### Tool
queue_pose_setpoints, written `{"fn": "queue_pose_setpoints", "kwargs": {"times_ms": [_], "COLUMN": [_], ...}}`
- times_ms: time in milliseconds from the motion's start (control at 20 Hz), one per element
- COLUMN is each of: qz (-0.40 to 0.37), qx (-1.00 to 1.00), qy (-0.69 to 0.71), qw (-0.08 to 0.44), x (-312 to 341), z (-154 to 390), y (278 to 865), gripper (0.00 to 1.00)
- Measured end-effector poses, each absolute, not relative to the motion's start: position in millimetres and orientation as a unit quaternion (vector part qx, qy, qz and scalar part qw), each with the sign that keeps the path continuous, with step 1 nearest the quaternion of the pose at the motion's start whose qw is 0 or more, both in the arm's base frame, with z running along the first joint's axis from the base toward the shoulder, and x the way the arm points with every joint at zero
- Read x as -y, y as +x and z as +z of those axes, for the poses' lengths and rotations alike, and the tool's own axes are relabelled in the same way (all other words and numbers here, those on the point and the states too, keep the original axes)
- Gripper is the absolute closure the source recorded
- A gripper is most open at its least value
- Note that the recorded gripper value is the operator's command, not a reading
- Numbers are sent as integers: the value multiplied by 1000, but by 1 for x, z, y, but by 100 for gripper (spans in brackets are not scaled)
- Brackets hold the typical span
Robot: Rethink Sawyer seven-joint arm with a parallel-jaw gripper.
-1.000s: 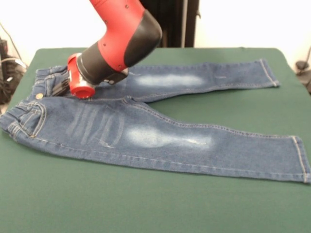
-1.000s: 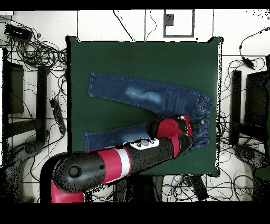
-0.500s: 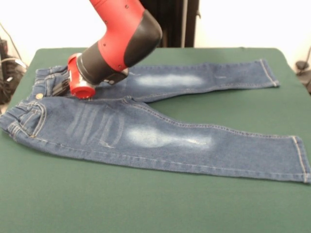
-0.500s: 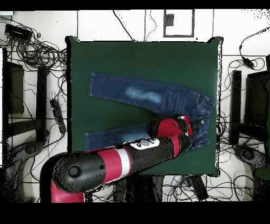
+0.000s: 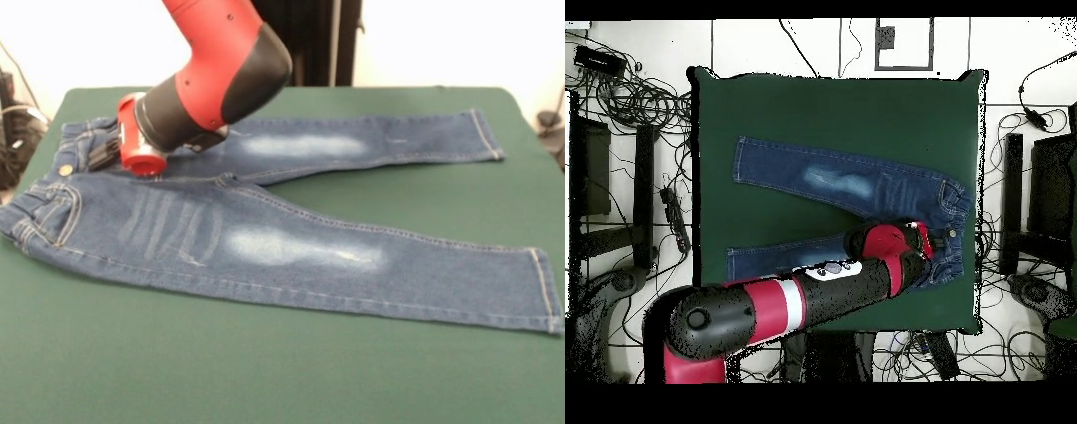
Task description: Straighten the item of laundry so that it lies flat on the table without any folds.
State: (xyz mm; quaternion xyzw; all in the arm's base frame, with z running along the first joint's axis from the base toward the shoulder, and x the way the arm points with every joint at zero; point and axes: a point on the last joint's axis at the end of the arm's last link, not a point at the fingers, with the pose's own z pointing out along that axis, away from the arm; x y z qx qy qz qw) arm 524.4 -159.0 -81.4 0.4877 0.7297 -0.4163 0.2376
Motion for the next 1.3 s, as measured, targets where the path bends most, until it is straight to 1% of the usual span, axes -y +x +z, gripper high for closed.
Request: {"fn": "queue_pose_setpoints", "kwargs": {"times_ms": [350, 650, 1000, 1300], "qz": [-439, -435, -381, -318], "qx": [-730, -728, -719, -714], "qy": [466, 472, 533, 582], "qw": [241, 240, 233, 224], "x": [158, 158, 152, 146], "z": [-86, -85, -70, -46], "y": [517, 519, 536, 562], "gripper": [100, 100, 100, 100]}}
